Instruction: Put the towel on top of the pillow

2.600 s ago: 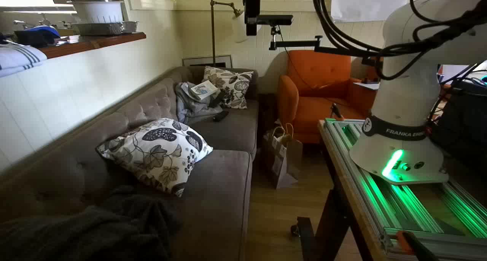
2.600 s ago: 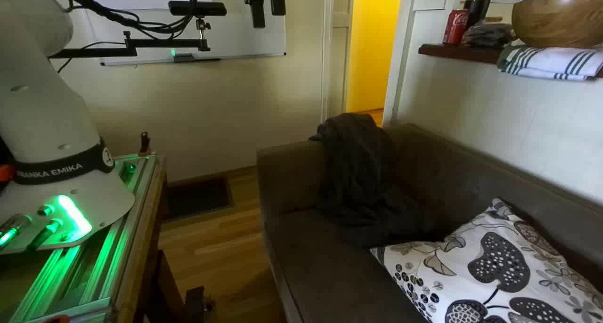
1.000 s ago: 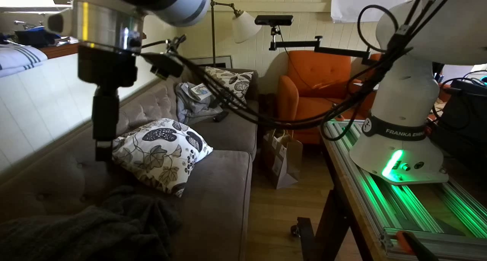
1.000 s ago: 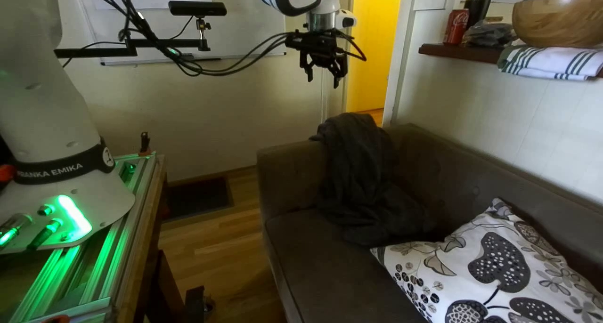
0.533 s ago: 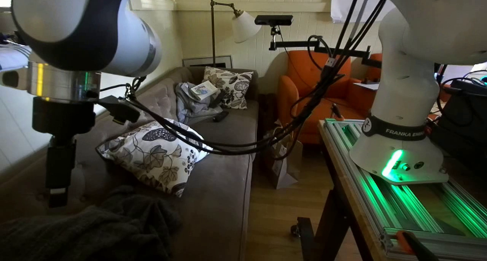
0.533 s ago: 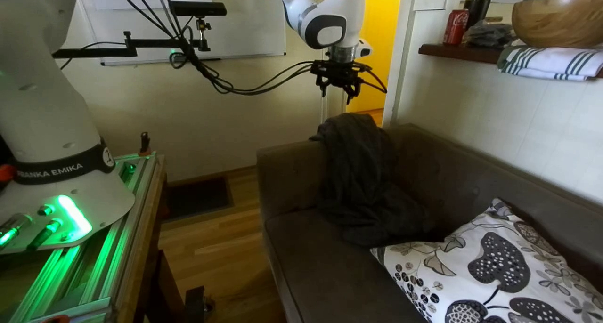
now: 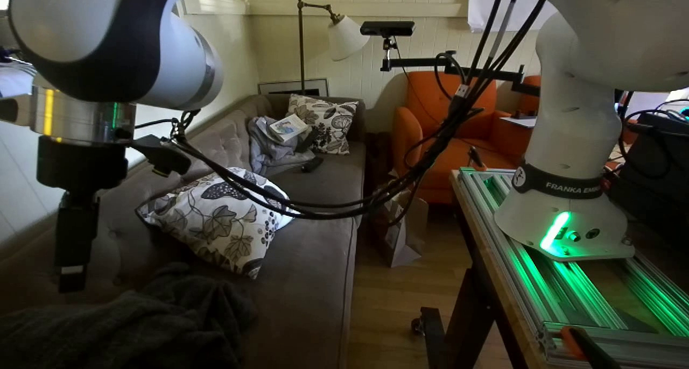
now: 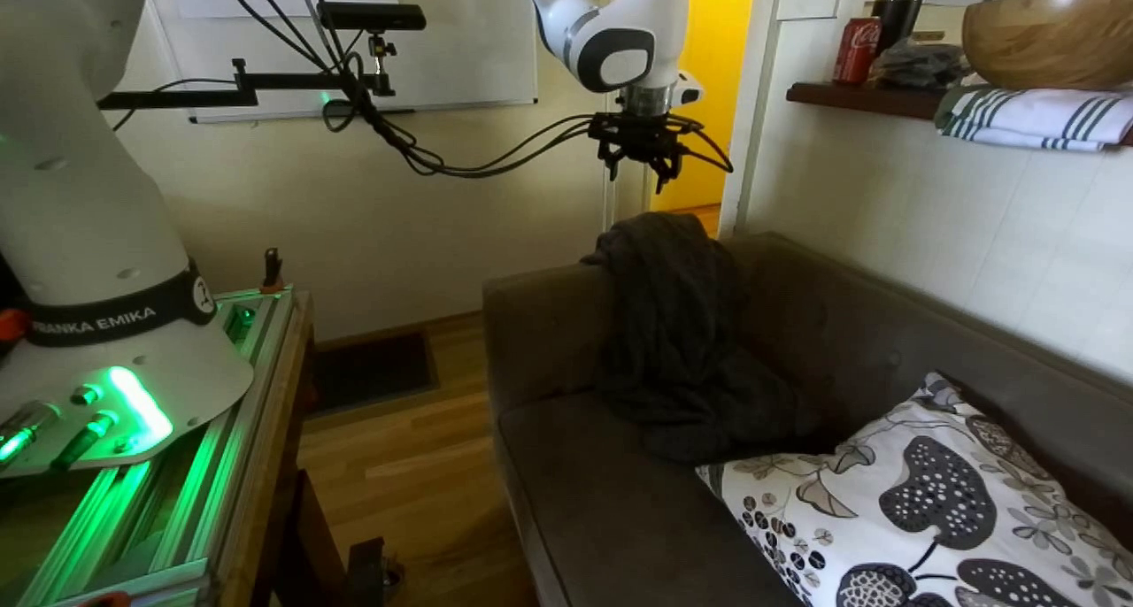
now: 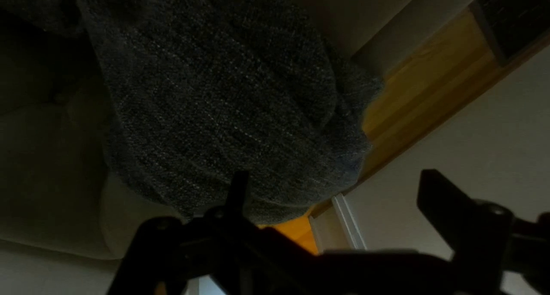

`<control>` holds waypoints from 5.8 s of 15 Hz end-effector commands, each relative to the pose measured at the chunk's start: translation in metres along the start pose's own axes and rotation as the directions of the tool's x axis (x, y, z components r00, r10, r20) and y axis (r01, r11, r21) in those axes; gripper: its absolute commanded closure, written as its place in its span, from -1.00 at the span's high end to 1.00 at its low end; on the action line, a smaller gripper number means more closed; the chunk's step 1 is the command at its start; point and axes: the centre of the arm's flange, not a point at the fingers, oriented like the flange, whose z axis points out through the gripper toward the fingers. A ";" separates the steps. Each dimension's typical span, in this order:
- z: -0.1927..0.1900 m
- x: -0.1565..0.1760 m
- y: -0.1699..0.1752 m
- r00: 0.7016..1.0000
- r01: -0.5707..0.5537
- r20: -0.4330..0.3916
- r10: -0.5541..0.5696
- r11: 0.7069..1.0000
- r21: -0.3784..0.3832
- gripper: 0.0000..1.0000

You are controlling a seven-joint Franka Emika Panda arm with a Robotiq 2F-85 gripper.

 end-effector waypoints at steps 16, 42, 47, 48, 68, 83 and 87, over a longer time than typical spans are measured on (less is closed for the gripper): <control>0.173 0.041 0.086 0.976 0.208 0.057 -0.212 0.976 0.064 0.01; -0.142 0.219 0.030 0.857 0.217 -0.411 -0.310 0.942 -0.256 -0.94; -0.147 0.217 0.006 0.858 0.243 -0.398 -0.324 0.940 -0.241 -0.76; -0.144 0.216 0.006 0.861 0.244 -0.393 -0.323 0.940 -0.238 -0.76; -0.372 0.253 -0.059 0.645 0.198 -0.499 -0.578 0.758 -0.622 -0.76; -0.419 0.080 0.141 0.893 -0.236 -0.387 -0.229 0.494 -0.837 -0.94; -0.422 0.105 0.202 0.915 -0.251 -0.363 -0.174 0.459 -0.852 -0.76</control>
